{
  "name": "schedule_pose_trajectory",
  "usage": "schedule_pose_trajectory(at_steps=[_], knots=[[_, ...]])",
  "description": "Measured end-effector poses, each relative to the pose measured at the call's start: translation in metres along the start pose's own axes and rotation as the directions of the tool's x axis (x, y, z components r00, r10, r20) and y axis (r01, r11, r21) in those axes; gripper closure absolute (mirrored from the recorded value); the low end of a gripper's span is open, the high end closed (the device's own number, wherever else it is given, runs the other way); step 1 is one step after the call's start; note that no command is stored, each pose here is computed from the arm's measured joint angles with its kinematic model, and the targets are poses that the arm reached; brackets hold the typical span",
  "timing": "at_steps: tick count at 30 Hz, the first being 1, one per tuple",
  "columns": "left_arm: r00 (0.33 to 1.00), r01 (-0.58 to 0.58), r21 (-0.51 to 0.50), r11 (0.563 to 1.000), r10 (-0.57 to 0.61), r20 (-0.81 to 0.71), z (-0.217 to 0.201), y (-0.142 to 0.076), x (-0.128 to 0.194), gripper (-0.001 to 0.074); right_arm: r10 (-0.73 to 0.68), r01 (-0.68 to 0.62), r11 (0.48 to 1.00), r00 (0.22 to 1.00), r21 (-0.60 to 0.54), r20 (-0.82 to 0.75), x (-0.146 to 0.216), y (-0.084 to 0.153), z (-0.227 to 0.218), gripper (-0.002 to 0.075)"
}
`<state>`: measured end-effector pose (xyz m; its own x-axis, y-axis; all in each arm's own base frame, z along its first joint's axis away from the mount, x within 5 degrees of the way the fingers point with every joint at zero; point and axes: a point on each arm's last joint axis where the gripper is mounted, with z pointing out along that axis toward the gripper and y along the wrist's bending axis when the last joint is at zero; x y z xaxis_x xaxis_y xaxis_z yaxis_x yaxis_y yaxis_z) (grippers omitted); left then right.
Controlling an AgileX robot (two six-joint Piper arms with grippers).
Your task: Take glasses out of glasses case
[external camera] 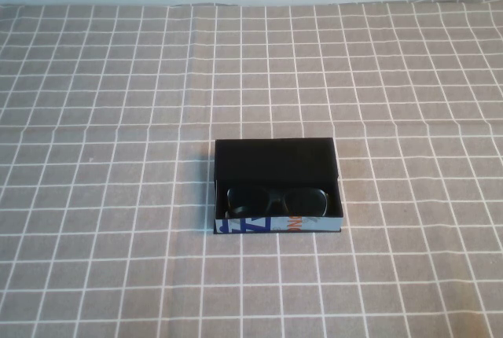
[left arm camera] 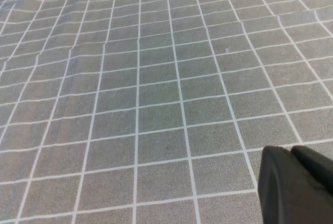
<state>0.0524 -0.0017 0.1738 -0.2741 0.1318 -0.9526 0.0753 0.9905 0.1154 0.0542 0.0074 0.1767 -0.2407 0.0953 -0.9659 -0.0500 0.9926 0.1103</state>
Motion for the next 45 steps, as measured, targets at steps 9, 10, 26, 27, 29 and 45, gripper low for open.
schedule_pose_trajectory(at_steps=[9, 10, 26, 27, 29, 45], knots=[[1.0, 0.0, 0.0, 1.0, 0.0, 0.0, 0.0, 0.0, 0.0, 0.0739, 0.479, -0.465, 0.874, 0.874, -0.139, 0.087, -0.013, 0.007, -0.001, 0.0744], [1.0, 0.0, 0.0, 1.0, 0.0, 0.0, 0.0, 0.0, 0.0, 0.0739, 0.551, -0.534, 0.83, 0.83, -0.162, 0.087, -0.015, 0.008, -0.002, 0.0744], [1.0, 0.0, 0.0, 1.0, 0.0, 0.0, 0.0, 0.0, 0.0, 0.0739, 0.596, -0.587, 0.772, 0.802, -0.245, -0.042, -0.031, 0.022, -0.008, 0.0744], [1.0, 0.0, 0.0, 1.0, 0.0, 0.0, 0.0, 0.0, 0.0, 0.0739, 0.539, -0.535, 0.809, 0.84, -0.245, -0.056, -0.043, 0.025, -0.01, 0.0744], [1.0, 0.0, 0.0, 1.0, 0.0, 0.0, 0.0, 0.0, 0.0, 0.0739, 0.389, -0.399, 0.887, 0.917, -0.232, -0.088, -0.07, 0.03, -0.01, 0.0744], [1.0, 0.0, 0.0, 1.0, 0.0, 0.0, 0.0, 0.0, 0.0, 0.0739, -0.725, 0.106, 0.584, 0.515, -0.805, -0.458, -0.179, 0.11, 0.167, 0.0744]])
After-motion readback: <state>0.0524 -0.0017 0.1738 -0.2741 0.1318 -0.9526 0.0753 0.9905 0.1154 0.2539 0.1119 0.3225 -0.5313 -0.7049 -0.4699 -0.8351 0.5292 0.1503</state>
